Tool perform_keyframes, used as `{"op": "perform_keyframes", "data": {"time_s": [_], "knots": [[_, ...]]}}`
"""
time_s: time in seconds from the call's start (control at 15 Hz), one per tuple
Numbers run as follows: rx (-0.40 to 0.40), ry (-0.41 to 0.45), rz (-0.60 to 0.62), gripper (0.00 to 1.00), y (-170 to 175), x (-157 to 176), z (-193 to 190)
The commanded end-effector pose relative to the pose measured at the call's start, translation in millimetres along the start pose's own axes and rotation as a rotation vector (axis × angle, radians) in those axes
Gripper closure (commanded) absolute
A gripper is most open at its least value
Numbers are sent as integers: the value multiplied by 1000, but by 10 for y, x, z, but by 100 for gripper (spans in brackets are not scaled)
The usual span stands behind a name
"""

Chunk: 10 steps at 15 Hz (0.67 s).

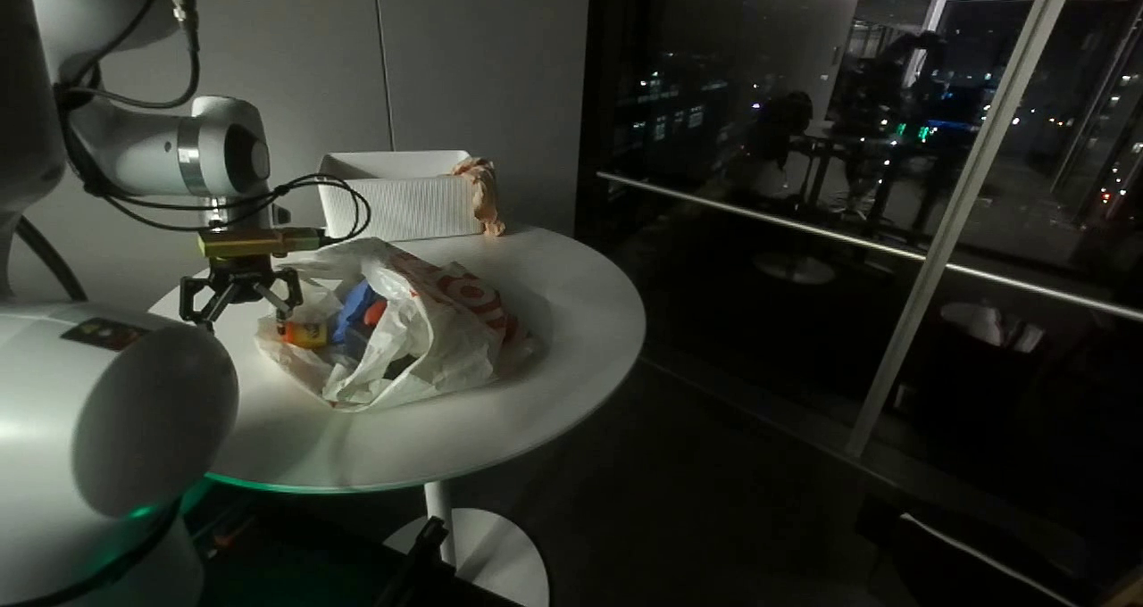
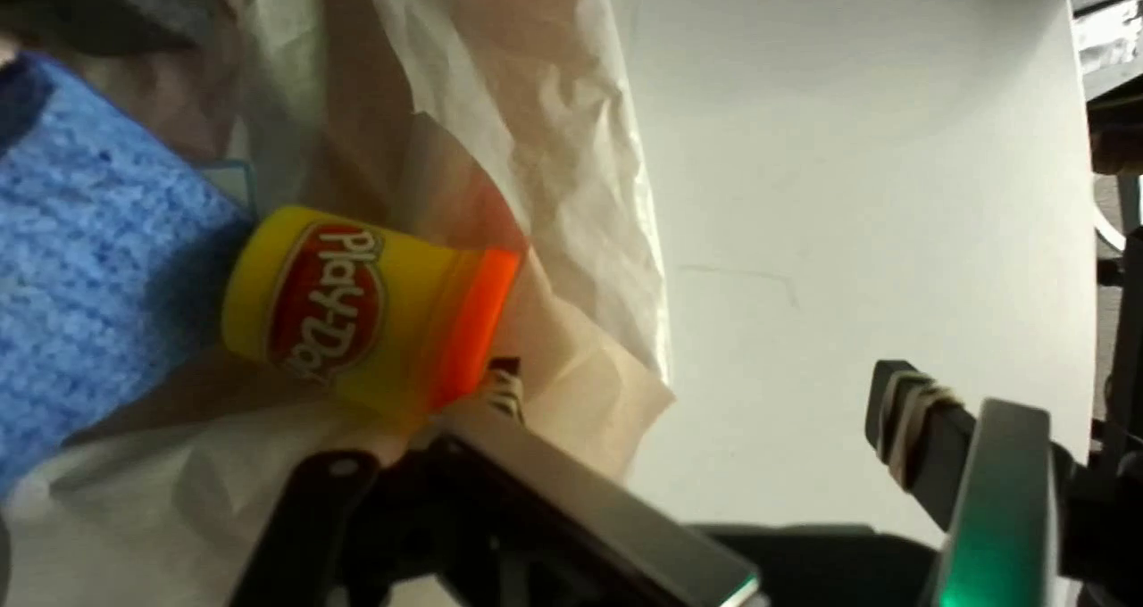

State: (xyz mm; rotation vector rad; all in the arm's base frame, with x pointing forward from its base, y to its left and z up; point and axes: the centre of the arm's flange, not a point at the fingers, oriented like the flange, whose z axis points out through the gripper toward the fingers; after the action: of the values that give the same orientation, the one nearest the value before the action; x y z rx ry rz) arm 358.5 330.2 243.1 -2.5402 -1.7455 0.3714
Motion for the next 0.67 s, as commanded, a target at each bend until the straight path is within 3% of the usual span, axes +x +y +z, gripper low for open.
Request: {"op": "perform_keyframes", "data": {"time_s": [0.0, 0.2, 0.27, 0.4, 0.6], "knots": [[36, -32, -8, 0, 257, 47, 254], [83, -42, -12, 0, 383, 77, 434], [91, -44, -12, 25, 404, 79, 480], [108, -42, -4, 32, 446, 75, 536], [109, -37, 4, 57, 446, 90, 481]]}}
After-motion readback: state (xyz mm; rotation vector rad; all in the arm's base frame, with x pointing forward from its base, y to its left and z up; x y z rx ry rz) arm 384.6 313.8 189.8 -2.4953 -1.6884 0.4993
